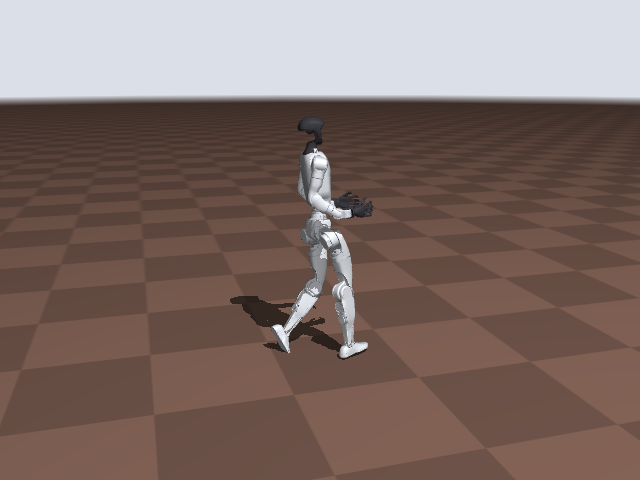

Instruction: Walk run

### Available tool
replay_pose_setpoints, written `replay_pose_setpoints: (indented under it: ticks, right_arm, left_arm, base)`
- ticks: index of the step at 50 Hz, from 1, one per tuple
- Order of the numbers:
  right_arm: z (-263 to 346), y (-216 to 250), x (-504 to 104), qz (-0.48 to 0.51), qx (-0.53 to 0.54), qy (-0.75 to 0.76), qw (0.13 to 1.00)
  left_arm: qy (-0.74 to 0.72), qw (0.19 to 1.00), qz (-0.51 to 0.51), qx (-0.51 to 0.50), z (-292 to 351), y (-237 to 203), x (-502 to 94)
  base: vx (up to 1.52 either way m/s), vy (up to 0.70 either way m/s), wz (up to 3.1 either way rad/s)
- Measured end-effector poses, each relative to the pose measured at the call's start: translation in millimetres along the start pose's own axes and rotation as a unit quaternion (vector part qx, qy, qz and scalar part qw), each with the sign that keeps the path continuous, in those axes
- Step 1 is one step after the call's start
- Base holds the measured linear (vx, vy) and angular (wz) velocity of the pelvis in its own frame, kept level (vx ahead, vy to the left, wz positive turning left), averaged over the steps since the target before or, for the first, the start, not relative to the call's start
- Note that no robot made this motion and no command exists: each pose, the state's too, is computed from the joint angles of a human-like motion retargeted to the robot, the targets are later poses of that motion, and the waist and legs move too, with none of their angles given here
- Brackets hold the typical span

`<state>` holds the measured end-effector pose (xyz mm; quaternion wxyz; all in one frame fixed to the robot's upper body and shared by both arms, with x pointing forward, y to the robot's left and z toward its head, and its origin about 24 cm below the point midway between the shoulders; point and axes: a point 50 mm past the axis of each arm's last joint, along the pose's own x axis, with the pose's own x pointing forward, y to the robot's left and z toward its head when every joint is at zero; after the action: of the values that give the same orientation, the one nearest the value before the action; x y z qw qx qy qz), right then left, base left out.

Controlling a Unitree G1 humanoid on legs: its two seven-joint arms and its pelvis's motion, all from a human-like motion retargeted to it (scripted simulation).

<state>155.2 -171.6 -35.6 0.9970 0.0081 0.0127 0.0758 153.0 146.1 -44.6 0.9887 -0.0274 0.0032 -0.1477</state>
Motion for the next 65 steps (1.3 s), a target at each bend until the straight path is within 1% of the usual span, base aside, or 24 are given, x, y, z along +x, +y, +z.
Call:
replay_pose_setpoints:
  ticks: [2,5,12,17,22,28,30,33,38,42,45,47,50,53,56,58,61,63,65]
  right_arm:
    - [3.5,-0.8,8.7,-0.001,0.006,-0.012,1.0]
    - [14.4,0.5,26.2,0.009,0.007,-0.041,0.999]
    - [53.5,-16.6,57.2,0.05,-0.086,-0.11,0.989]
    - [61.3,-28.5,62.9,0.047,-0.124,-0.114,0.985]
    - [48.8,-27.0,53.4,0.015,-0.103,-0.095,0.99]
    - [15.5,-6.5,24.0,-0.003,-0.044,-0.034,0.998]
    - [7.7,-4.7,14.9,-0.011,-0.033,-0.015,0.999]
    - [-2.4,-5.4,1.4,-0.024,-0.019,0.011,0.999]
    - [-12.6,-22.9,-32.6,-0.113,0.0,0.039,0.993]
    - [-16.5,-33.3,-54.4,-0.163,0.004,0.056,0.985]
    - [-20.0,-37.7,-61.4,-0.194,0.005,0.068,0.979]
    - [-20.4,-39.9,-61.7,-0.212,0.008,0.067,0.975]
    - [-14.9,-47.0,-50.2,-0.23,0.008,0.042,0.972]
    - [1.3,-60.6,-27.2,-0.235,-0.012,-0.009,0.972]
    - [30.3,-65.9,15.4,-0.217,-0.014,-0.09,0.972]
    - [59.8,-69.2,47.2,-0.19,-0.011,-0.157,0.969]
    - [108.5,-69.7,79.7,-0.145,-0.015,-0.255,0.956]
    - [130.8,-71.5,85.1,-0.125,-0.022,-0.296,0.947]
    - [140.6,-75.0,82.6,-0.113,-0.023,-0.313,0.943]
  left_arm:
    - [0.017,0.999,0.027,-0.026,-8.1,-5.6,-9.2]
    - [0.03,0.996,0.072,-0.052,-13.7,-2.7,-21.0]
    - [0.041,0.991,0.123,-0.035,-12.4,20.6,-31.3]
    - [0.022,0.985,0.163,-0.042,-8.0,24.1,-23.6]
    - [0.005,0.976,0.209,-0.057,-4.8,21.0,-14.8]
    - [0.011,0.968,0.244,-0.056,-6.1,18.3,-8.5]
    - [0.001,0.969,0.236,-0.069,-3.4,13.3,-1.2]
    - [-0.012,0.975,0.217,-0.055,2.9,15.1,10.8]
    - [-0.046,0.984,0.166,-0.036,17.7,4.1,39.3]
    - [-0.087,0.989,0.12,0.025,40.2,9.3,58.6]
    - [-0.112,0.985,0.095,0.087,56.0,24.7,71.1]
    - [-0.105,0.984,0.093,0.106,54.9,34.1,69.5]
    - [-0.07,0.986,0.116,0.097,38.6,45.8,53.3]
    - [0.001,0.981,0.18,0.069,3.4,51.9,17.9]
    - [0.084,0.956,0.273,0.067,-29.7,51.6,-29.6]
    - [0.14,0.939,0.306,0.067,-47.0,44.0,-56.5]
    - [0.186,0.936,0.291,0.068,-57.6,32.0,-83.4]
    - [0.202,0.934,0.285,0.075,-58.4,27.1,-100.8]
    - [0.206,0.931,0.289,0.086,-56.0,26.2,-112.2]
  base:
    - [0.68,0.03,1.75]
    - [0.53,0.01,1.07]
    - [0.52,0.01,1.04]
    - [0.67,0.01,1.44]
    - [0.94,0.0,1.12]
    - [1.18,-0.04,0.76]
    - [1.16,0.15,2.11]
    - [0.94,0.27,1.41]
    - [1.03,0.17,1.88]
    - [1.03,-0.15,2.47]
    - [1.08,-0.33,1.47]
    - [1.41,-0.36,0.44]
    - [1.16,-0.2,0.4]
    - [1.85,-0.4,0.38]
    - [1.52,-0.33,-0.32]
    - [1.6,-0.26,-0.81]
    - [1.72,-0.18,-0.5]
    - [2.05,-0.2,-0.12]
    - [2.05,-0.18,-0.44]
